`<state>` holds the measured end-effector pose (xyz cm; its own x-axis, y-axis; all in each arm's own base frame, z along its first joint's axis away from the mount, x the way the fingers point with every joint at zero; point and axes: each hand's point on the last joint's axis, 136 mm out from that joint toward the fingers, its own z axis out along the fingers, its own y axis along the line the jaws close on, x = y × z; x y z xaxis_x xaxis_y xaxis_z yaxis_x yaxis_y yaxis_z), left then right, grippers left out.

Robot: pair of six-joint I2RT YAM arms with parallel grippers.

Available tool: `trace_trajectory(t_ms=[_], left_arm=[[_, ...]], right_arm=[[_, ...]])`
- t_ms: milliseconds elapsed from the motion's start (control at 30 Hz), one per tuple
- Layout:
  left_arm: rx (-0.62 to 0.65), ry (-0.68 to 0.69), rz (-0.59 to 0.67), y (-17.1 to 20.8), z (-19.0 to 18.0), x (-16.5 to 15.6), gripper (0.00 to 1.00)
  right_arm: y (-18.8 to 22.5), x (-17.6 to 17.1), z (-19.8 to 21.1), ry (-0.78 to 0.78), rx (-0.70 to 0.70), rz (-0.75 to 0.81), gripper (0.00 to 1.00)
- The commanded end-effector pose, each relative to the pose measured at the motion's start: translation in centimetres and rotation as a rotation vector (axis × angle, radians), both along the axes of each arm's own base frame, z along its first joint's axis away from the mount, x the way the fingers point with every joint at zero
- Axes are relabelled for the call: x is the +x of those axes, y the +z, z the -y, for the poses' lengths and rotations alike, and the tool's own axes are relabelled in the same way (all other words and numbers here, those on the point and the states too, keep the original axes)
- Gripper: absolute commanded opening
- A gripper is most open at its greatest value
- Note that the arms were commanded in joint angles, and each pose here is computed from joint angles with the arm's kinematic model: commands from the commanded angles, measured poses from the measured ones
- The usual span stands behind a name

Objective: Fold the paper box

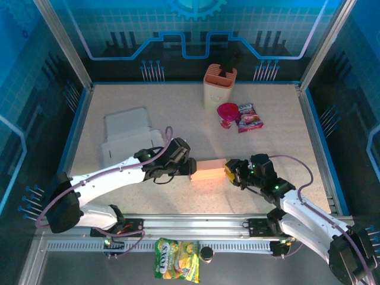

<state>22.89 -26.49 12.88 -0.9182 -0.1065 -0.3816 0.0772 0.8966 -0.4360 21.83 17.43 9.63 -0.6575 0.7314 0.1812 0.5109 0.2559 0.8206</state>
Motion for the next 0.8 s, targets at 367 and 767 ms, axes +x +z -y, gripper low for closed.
trace_trajectory(t_ms=[367, 767], left_arm=[[0.037, 0.009, -0.07, -4.1, -0.4, -0.1, 0.26], [0.002, -0.003, -0.057, -3.5, -0.2, -0.6, 0.18]], right_arm=[[-4.7, -2.0, 2.0, -0.024, -0.108, -0.137, 0.39], [0.6, -1.8, 0.6, 0.012, -0.116, -0.01, 0.81]])
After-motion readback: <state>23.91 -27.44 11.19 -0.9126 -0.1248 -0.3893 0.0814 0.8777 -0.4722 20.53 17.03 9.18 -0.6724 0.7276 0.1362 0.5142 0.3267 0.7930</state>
